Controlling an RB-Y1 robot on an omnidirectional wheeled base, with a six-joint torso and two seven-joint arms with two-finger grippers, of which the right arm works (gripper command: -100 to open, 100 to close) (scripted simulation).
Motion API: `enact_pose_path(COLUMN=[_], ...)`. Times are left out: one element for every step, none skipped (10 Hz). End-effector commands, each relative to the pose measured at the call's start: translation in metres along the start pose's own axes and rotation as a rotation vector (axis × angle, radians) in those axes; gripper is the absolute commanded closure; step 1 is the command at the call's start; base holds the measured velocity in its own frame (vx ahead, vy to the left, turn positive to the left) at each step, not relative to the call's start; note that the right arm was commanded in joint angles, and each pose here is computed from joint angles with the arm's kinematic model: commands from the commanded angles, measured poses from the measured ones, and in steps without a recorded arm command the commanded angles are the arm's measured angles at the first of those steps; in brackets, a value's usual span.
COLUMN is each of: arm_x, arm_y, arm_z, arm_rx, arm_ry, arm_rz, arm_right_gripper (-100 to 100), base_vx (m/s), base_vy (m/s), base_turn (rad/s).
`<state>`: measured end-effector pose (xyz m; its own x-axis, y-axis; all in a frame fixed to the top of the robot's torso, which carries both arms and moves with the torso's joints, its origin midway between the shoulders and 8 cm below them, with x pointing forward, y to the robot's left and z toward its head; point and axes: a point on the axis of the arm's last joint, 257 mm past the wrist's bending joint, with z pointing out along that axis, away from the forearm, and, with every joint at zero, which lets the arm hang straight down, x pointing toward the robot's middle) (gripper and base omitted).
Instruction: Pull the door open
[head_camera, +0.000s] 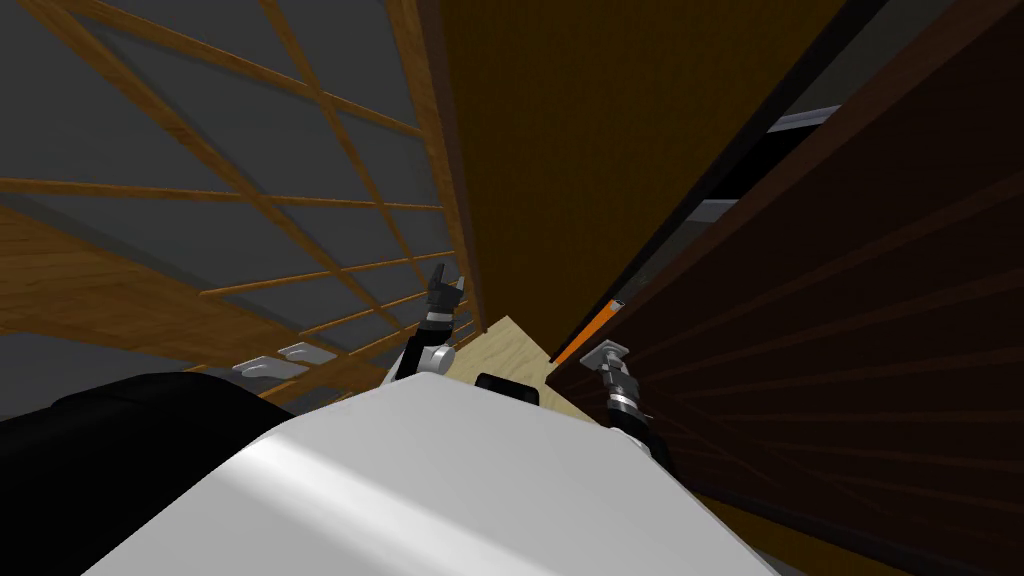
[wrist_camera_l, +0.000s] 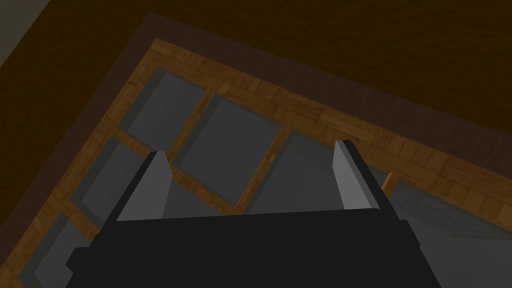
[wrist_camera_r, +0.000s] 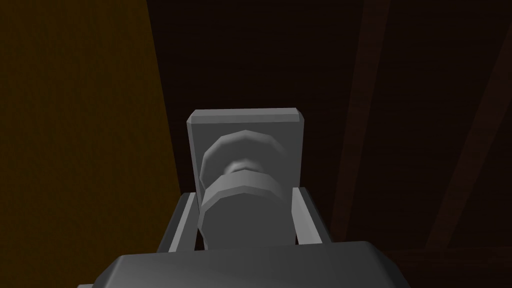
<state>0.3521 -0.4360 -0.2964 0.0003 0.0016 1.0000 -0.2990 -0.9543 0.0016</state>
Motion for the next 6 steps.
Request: enact_pose_path(arm_x=[-0.0007,-0.0004,-0.0001,0.0000,0.0002,-0.0003], arm_y=[-0.0045,-0.0063,-0.0087,-0.0100,-0.0116,-0.0106], arm_z=[-0.0014,-0.0015,-0.0017,-0.0018,-0.0020,-0.0018], arm_rx=[0.019,0.028,0.040,0.047,0.056,0.051], arm_ry=[-0.002,-0.001,-0.001,-0.001,0.000,-0.002], arm_rz=[0.004,0.004,0.005,0.005,0.005,0.004], arm_right_gripper=[100,100,100,100,100,100], base_vx=[-0.219,-0.218,-0.241,-0.248,-0.233,-0.099], base_vy=[-0.048,-0.013,0.001,-0.057,-0.024,0.004], base_turn=[0.117,0.124,0.116,0.101,0.114,0.030])
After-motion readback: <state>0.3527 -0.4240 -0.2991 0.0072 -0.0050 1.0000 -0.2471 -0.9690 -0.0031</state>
